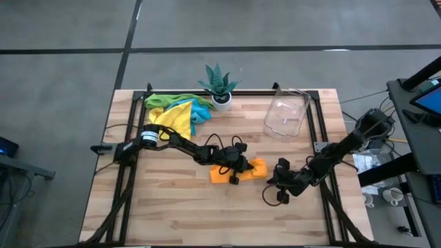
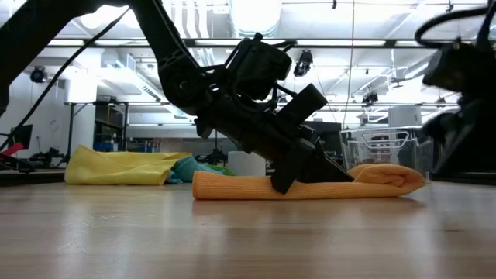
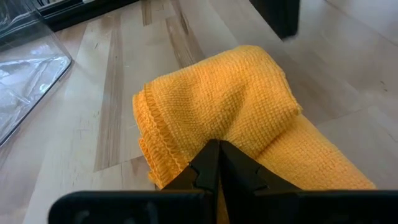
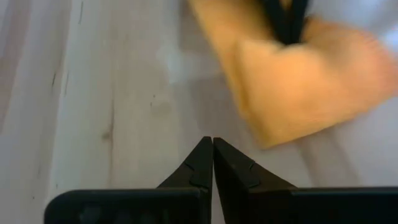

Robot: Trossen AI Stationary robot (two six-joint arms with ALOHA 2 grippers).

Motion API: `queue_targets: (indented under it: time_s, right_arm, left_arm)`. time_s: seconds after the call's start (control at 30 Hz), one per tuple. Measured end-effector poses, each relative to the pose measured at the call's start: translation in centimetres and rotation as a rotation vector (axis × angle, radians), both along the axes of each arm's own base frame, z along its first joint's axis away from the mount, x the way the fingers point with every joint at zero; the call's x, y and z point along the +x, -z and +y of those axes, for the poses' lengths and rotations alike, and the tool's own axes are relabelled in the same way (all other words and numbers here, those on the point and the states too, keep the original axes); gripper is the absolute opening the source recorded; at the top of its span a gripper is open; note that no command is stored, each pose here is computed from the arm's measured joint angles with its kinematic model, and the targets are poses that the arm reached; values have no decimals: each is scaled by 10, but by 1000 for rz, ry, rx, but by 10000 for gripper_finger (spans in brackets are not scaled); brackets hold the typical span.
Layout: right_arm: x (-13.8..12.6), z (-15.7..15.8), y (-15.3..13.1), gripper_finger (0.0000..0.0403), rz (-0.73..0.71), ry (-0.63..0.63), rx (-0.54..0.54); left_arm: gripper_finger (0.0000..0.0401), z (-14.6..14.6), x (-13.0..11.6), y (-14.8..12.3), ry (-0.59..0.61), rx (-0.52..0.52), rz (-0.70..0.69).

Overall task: Roll microfiber towels into tight, uniform cylinder then place into a basket
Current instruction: Roll the orange microfiber cloth

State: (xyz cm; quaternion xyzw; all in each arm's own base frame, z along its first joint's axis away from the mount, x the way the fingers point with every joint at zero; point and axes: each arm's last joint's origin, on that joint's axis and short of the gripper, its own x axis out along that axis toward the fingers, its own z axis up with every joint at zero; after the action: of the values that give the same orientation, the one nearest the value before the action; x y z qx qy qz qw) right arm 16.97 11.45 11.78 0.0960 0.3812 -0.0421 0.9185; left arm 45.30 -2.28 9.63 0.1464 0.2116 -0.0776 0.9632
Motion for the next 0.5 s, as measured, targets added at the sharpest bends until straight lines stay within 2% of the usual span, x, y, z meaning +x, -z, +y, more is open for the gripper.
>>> queue_targets:
  time_s: [0.1,0.17,0.37,0.5]
  right_arm:
    - [-2,-4,-16,8,-32,48,-47]
    - [-4,-7,-25,8,-55,93,-41]
    - [-10,-23,-32,13,-40,318,109]
    - [-17,-34,-22,45,44,458,167]
  left_arm:
    - [0,0,0,0,0,0,-1]
    - [0,0,0,0,-1,0,-1]
    - [0,0,0,0,-1,0,-1]
    - [0,0,0,0,-1,0,-1]
